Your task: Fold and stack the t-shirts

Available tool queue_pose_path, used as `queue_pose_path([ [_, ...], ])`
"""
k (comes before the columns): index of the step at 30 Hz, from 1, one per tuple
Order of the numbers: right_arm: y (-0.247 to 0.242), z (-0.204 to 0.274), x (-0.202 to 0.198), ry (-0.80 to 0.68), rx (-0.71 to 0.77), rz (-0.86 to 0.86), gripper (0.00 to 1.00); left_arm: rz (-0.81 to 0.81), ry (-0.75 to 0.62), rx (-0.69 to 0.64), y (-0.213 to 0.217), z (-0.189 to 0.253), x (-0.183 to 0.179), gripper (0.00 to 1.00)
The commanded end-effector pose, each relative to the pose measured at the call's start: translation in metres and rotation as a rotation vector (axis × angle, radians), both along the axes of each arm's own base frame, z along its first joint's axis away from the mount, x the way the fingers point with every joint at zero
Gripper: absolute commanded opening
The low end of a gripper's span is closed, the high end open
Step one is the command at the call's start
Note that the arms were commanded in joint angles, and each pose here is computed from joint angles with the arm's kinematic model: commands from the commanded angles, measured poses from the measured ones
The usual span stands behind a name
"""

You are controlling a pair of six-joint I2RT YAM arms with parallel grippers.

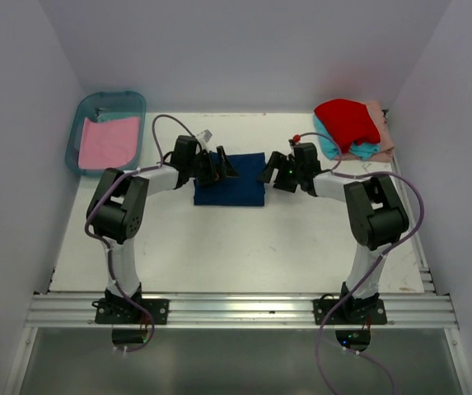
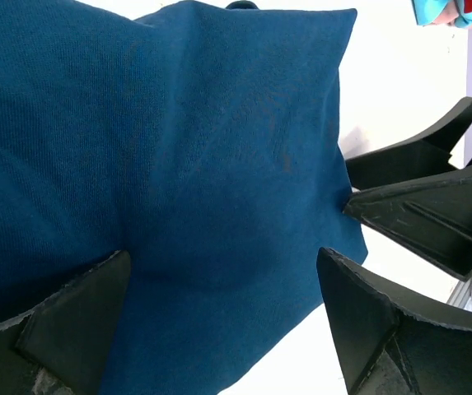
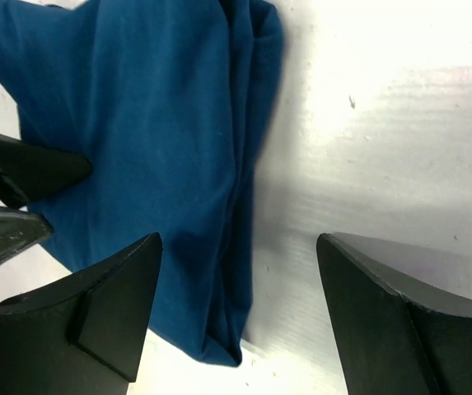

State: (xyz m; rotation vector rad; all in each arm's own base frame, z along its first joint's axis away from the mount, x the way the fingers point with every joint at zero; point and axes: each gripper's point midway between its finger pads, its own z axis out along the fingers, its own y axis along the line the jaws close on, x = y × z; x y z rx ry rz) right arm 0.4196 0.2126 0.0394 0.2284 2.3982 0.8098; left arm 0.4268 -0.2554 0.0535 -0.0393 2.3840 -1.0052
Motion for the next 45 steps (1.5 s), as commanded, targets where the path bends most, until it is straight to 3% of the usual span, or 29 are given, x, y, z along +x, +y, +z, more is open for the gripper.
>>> queue_pose_path([
  [1, 0.005, -0.018, 0.005, 0.013, 0.019, 0.004, 0.80, 0.011, 0.021, 0.066, 0.009, -0.020, -0.001, 1.00],
  [15, 0.082, -0.072, -0.005, 0.145, 0.158, 0.110, 0.75, -0.014, 0.033, 0.023, 0.002, -0.026, -0.008, 1.00],
  [22, 0.095, -0.070, -0.007, 0.153, 0.199, 0.143, 0.47, -0.027, 0.043, 0.008, 0.001, -0.029, -0.015, 1.00],
  [25, 0.099, -0.065, -0.009, 0.161, 0.236, 0.159, 0.09, -0.030, 0.045, 0.002, 0.001, -0.031, -0.017, 1.00],
  [26, 0.102, -0.060, -0.008, 0.151, 0.256, 0.166, 0.00, -0.033, 0.041, -0.003, 0.000, -0.030, -0.017, 1.00],
  [28, 0.104, -0.048, -0.011, 0.153, 0.332, 0.176, 0.00, -0.042, 0.026, -0.019, -0.001, -0.024, -0.019, 1.00],
  [33, 0.098, 0.029, 0.008, -0.020, 0.524, 0.185, 0.00, -0.066, -0.081, -0.071, -0.002, 0.021, -0.020, 1.00],
  [39, 0.068, 0.112, 0.020, -0.160, 0.749, 0.171, 0.00, -0.042, -0.302, -0.152, 0.010, 0.135, -0.024, 1.00],
  [45, 0.024, 0.183, 0.031, -0.329, 0.820, 0.119, 0.00, 0.046, -0.425, -0.131, 0.037, 0.196, -0.038, 1.00],
])
